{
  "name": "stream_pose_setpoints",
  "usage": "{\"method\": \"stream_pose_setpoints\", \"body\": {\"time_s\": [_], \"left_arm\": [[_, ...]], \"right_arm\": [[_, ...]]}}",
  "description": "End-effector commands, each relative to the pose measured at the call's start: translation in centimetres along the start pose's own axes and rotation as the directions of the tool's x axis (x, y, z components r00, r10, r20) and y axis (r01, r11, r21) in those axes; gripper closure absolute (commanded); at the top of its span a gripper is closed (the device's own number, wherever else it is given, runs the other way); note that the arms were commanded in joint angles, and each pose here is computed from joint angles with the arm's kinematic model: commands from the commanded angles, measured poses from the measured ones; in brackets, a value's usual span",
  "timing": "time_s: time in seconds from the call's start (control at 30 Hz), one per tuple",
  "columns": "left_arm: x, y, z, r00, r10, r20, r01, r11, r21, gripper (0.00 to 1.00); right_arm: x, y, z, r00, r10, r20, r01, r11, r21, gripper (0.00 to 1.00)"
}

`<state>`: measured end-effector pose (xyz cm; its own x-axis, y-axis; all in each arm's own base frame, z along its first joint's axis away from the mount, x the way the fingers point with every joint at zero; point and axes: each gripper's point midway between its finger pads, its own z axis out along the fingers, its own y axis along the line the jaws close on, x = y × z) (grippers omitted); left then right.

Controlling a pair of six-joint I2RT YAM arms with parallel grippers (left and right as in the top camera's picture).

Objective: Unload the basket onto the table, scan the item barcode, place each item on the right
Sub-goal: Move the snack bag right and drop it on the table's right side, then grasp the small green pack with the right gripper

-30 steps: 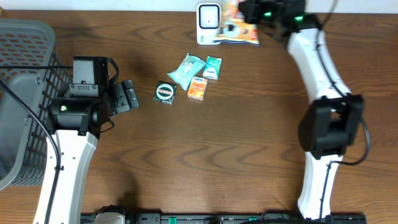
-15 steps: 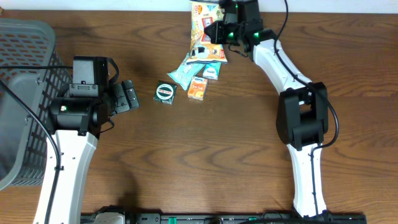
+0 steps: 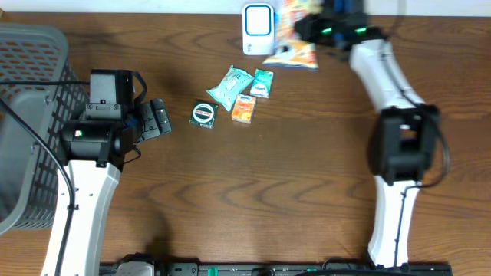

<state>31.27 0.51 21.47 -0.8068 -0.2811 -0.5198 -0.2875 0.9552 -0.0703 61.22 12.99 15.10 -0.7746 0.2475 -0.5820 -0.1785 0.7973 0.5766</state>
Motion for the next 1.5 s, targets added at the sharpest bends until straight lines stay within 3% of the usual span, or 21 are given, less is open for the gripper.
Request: {"method": "stream_pose_setpoints", "body": {"time_s": [0.0, 0.1, 0.13, 0.17, 0.23, 0.27, 0.33, 0.4, 0.57, 0.67, 0.87, 0.93, 1.07, 1.27, 1.47], "left_arm": [[-0.2, 0.3, -0.2, 1.0, 0.002, 0.009, -0.002, 1.0, -0.013, 0.02], [-0.2, 0.3, -0.2, 1.0, 0.002, 0.009, -0.002, 1.0, -0.013, 0.03], [-0.2, 0.3, -0.2, 1.0, 0.002, 0.01, -0.002, 1.0, -0.012, 0.03], [-0.2, 0.3, -0.2, 1.0, 0.002, 0.009, -0.002, 1.0, -0.013, 0.02], [-0.2, 0.3, -0.2, 1.0, 0.002, 0.009, -0.002, 1.0, -0.013, 0.02], [-0.2, 0.3, -0.2, 1.0, 0.002, 0.009, -0.002, 1.0, -0.013, 0.03], [-0.2, 0.3, -0.2, 1.0, 0.002, 0.009, -0.002, 1.0, -0.013, 0.02], [-0.2, 0.3, -0.2, 1.0, 0.002, 0.009, -0.002, 1.0, -0.013, 0.02], [-0.2, 0.3, -0.2, 1.0, 0.002, 0.009, -0.002, 1.0, -0.013, 0.02], [-0.2, 0.3, -0.2, 1.0, 0.002, 0.009, -0.002, 1.0, -0.013, 0.02], [-0.2, 0.3, -0.2, 1.0, 0.002, 0.009, -0.002, 1.0, -0.013, 0.02], [-0.2, 0.3, -0.2, 1.0, 0.002, 0.009, -0.002, 1.0, -0.012, 0.02], [-0.2, 0.3, -0.2, 1.0, 0.002, 0.009, -0.002, 1.0, -0.013, 0.02], [-0.2, 0.3, -0.2, 1.0, 0.002, 0.009, -0.002, 1.0, -0.012, 0.02], [-0.2, 0.3, -0.2, 1.0, 0.002, 0.009, -0.002, 1.0, -0.013, 0.02]], "right_arm": [[-4.9, -6.1, -9.3, 0.994, 0.018, 0.107, -0.034, 0.989, 0.147, 0.99], [-2.8, -11.9, -12.2, 0.999, 0.036, 0.027, -0.041, 0.964, 0.264, 0.98], [-2.1, -13.5, -13.2, 0.999, 0.042, 0.001, -0.041, 0.952, 0.304, 0.92], [-1.3, -15.3, -14.3, 0.998, 0.054, -0.023, -0.042, 0.934, 0.354, 0.74], [0.0, -18.7, -16.6, 0.994, 0.102, -0.048, -0.069, 0.887, 0.456, 0.13], [0.4, -19.9, -17.7, 0.99, 0.131, -0.049, -0.091, 0.867, 0.489, 0.01], [1.0, -20.9, -18.8, 0.984, 0.171, -0.047, -0.126, 0.861, 0.493, 0.01], [1.2, -20.0, -18.7, 0.978, 0.2, -0.052, -0.162, 0.9, 0.404, 0.01], [0.7, -12.8, -16.5, 0.977, 0.194, -0.091, -0.192, 0.981, 0.034, 0.06], [1.4, -9.3, -14.7, 0.975, 0.169, -0.144, -0.178, 0.983, -0.054, 0.02], [5.4, -2.8, -8.6, 0.957, 0.056, -0.283, -0.081, 0.994, -0.078, 0.01], [8.3, -0.6, -5.1, 0.937, 0.066, -0.344, -0.078, 0.997, -0.022, 0.05], [12.3, 0.3, -1.0, 0.912, 0.146, -0.382, -0.106, 0.987, 0.124, 0.12], [16.2, 2.5, 2.7, 0.896, 0.191, -0.401, -0.157, 0.981, 0.116, 0.28], [18.2, 2.3, 4.5, 0.9, 0.219, -0.377, -0.193, 0.976, 0.106, 0.32]]}}
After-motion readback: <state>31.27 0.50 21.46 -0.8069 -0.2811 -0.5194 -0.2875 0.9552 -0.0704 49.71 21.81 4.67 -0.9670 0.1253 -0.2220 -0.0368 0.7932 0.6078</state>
